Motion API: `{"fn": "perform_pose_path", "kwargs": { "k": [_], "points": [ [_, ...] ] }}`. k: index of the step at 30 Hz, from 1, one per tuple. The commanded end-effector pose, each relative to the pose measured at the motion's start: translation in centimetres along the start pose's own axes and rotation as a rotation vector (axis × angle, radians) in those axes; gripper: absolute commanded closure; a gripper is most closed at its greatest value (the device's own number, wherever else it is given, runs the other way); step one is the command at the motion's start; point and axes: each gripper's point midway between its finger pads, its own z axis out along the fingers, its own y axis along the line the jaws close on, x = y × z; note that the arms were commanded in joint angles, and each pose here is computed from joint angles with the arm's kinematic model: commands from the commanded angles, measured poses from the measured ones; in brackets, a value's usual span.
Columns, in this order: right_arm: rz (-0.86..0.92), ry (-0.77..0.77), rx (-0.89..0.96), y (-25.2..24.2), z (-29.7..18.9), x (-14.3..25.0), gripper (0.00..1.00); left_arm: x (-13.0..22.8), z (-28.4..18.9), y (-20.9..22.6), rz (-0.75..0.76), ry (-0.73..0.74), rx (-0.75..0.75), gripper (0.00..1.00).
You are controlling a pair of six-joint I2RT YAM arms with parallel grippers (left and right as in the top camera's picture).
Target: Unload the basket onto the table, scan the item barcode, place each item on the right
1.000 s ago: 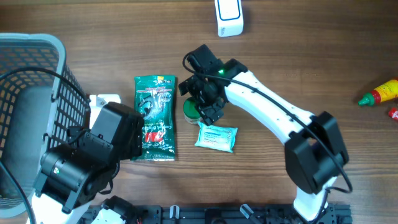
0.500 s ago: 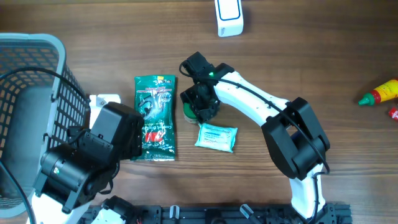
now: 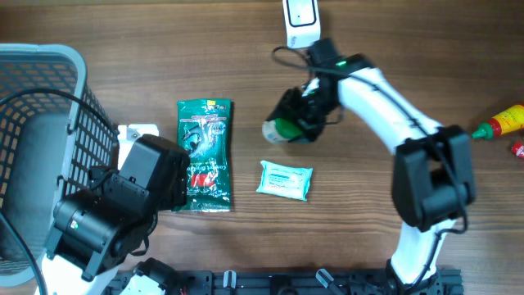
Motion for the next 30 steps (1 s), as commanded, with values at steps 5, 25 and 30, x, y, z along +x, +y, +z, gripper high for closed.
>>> {"fn": "perform_pose_path", "kwargs": {
  "k": [5, 25, 30],
  "points": [
    [-0.153, 0.134, -0.165, -2.4, -6.7, 1.6, 0.36, 0.1, 0.1, 0.1, -0.023, 0.004, -0.004, 0.0],
    [-0.314, -0.067, -0.092, -3.7, -7.5, -3.4, 0.11, 0.1, 0.1, 0.1, -0.023, 0.004, -0.004, 0.0],
    [-0.095, -0.277, 0.248, -8.3, -7.6, -7.1, 0.06, 0.1, 0.1, 0.1, -0.023, 0.004, -0.004, 0.0]
  ]
}}
